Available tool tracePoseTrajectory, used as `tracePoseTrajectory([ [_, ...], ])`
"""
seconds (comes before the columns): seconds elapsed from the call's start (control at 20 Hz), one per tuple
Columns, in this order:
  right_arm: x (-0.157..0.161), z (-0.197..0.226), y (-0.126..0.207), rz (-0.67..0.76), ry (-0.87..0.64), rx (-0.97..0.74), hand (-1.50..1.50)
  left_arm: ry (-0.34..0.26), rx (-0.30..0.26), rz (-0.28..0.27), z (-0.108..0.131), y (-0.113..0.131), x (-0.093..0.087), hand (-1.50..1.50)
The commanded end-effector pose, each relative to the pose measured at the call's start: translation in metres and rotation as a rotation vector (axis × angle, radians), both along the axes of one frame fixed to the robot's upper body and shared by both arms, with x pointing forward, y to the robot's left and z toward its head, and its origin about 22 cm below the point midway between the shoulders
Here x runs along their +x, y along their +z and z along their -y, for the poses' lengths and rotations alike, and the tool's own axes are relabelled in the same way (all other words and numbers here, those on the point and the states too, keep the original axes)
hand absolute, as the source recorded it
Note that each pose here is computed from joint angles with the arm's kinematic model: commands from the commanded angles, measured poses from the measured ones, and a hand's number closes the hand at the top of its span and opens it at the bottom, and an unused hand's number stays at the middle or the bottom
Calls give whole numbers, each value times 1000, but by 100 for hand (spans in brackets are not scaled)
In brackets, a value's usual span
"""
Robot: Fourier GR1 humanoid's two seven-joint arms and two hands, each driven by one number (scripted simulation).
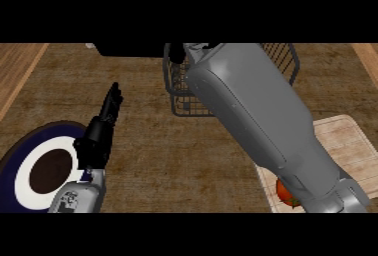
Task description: Pick the bell pepper from the cutting board and place it in the tiered basket
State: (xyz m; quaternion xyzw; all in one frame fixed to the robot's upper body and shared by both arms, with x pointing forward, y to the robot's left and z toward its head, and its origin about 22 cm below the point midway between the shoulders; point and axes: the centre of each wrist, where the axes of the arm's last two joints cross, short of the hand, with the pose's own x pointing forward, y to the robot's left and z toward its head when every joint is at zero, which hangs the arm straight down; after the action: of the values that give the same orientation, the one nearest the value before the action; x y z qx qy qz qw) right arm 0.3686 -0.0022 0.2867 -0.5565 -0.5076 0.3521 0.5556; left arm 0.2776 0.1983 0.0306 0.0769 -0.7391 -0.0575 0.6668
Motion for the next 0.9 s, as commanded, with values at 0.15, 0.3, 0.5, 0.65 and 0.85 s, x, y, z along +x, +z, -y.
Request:
tracePoseTrajectory([
  [0.15,33,6,-6,-19,-115,-26,150,-7,-9,3,23,12,2,0],
  [0.3,51,36,-44,-52,-147,25,150,19,-3,18,9,3,-5,0],
  [0.5,53,49,-47,-34,-199,311,-150,16,2,7,-1,1,-11,0],
  [0.65,50,51,-41,-3,-158,400,-150,25,-2,9,-7,-5,-3,0],
  [0.85,54,67,-57,98,-168,511,-150,3,-17,4,-2,6,-2,0],
])
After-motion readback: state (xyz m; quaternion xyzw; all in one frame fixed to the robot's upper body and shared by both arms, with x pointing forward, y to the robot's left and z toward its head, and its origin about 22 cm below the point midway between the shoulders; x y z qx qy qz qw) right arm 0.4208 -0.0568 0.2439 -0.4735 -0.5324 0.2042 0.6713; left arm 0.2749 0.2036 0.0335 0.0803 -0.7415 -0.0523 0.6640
